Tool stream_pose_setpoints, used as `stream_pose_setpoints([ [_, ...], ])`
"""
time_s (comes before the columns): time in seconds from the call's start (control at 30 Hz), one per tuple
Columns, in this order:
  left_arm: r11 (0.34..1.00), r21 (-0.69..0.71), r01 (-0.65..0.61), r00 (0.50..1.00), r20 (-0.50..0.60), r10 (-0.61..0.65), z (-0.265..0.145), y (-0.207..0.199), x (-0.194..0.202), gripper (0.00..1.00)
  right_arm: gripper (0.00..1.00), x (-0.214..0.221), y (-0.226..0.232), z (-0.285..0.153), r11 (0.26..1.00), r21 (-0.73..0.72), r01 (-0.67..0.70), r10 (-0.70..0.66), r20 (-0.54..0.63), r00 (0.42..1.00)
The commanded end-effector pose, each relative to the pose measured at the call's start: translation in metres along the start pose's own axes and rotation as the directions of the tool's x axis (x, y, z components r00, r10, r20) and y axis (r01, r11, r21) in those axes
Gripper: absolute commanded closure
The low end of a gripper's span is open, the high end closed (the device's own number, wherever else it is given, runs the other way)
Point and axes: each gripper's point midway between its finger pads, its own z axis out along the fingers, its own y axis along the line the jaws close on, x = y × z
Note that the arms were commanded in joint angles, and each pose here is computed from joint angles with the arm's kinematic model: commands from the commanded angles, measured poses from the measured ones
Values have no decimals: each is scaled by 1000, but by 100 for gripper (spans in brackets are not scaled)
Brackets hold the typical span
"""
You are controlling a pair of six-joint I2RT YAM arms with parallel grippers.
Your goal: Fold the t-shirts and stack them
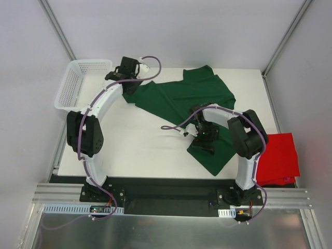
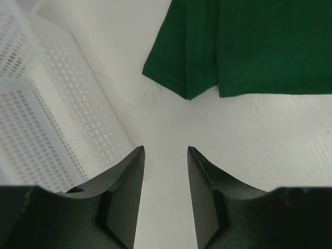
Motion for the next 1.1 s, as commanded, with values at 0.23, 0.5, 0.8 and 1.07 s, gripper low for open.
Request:
stream_pose_setpoints([
  [0.23,855,385,349,935,-204,-290,37,-71,50,64,4,-2,10,3,998,-65,2,-3,-13,1000],
  [0.5,843,416,340,938,-214,-273,54,-76,39,65,4,-2,11,3,998,-64,3,-4,-11,1000],
  [0.8,871,394,294,953,-195,-233,72,-67,34,65,4,-2,12,3,998,-67,1,-2,-7,1000],
  [1.07,881,377,284,951,-228,-209,98,-71,42,64,4,-2,14,4,997,-72,3,-4,-7,1000],
])
